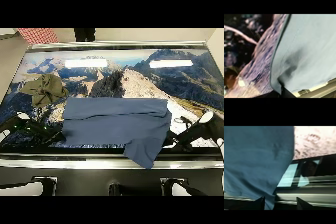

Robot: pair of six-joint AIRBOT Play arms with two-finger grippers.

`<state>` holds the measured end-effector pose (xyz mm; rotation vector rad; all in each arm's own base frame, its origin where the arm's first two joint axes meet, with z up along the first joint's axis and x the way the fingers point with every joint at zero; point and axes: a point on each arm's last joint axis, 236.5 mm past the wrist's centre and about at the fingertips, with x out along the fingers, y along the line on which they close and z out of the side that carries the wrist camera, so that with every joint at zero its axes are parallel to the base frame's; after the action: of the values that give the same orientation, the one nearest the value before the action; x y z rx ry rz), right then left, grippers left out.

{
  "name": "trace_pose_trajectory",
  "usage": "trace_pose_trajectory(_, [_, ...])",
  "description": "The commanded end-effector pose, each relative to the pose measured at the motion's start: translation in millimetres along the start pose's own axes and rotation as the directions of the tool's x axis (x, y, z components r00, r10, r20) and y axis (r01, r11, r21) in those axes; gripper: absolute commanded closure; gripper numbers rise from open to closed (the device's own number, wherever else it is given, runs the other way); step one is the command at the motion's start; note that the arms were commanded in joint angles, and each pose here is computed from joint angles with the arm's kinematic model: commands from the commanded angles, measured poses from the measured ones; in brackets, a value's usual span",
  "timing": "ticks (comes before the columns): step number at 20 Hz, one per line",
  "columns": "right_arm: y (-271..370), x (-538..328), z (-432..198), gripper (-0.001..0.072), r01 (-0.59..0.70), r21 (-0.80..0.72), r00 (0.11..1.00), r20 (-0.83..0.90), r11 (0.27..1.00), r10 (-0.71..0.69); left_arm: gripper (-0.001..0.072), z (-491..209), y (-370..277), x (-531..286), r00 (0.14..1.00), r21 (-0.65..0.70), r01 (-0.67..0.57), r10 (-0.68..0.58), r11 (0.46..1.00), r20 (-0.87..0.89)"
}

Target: Fold the shirts.

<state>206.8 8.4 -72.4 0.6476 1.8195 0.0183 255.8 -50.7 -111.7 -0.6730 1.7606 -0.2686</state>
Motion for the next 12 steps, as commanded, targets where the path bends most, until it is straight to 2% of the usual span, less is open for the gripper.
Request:
trace_pose_trajectory(1, [9.8, 33.9, -8.1, 0.0215, -0.094, 0.019, 0.995, 0.023, 0.995, 0.094, 0.0670, 2.7, -2.2, -0.3, 1.000, -0.005, 0.009, -0.009, 1.000, 0.015])
trace_pose_trajectory(4, [16.1, 42.5, -1.8, 0.0220, -0.138, 0.045, 0.989, 0.062, 0.989, 0.135, 0.0671, 0.8, -3.2, -1.1, 1.000, -0.003, 0.011, -0.011, 1.000, 0.010])
trace_pose_trajectory(5, [17.9, 45.3, -0.2, 0.0245, -0.153, 0.062, 0.986, 0.074, 0.986, 0.148, 0.0670, 0.9, -3.3, -1.1, 1.000, -0.004, 0.012, -0.011, 1.000, 0.010])
trace_pose_trajectory(6, [19.6, 48.9, 1.2, 0.0288, -0.168, 0.079, 0.983, 0.086, 0.983, 0.162, 0.0670, 0.9, -3.3, -1.1, 1.000, -0.004, 0.012, -0.011, 1.000, 0.010])
trace_pose_trajectory(7, [18.1, 51.4, 3.7, 0.0379, -0.170, 0.105, 0.982, 0.100, 0.980, 0.159, 0.0670, 0.9, -3.3, -1.1, 1.000, -0.003, 0.012, -0.012, 1.000, 0.010])
trace_pose_trajectory(9, [17.3, 48.7, 14.5, 0.0672, -0.172, 0.126, 0.978, 0.143, 0.977, 0.154, 0.0670, -1.6, -4.0, -1.2, 1.000, 0.009, 0.015, -0.015, 1.000, -0.001])
trace_pose_trajectory(12, [30.8, 19.9, 23.5, 0.0679, -0.174, 0.017, 0.973, 0.154, 0.985, 0.169, 0.0672, -3.3, -11.5, -11.9, 1.000, 0.089, 0.018, -0.019, 0.996, 0.007])
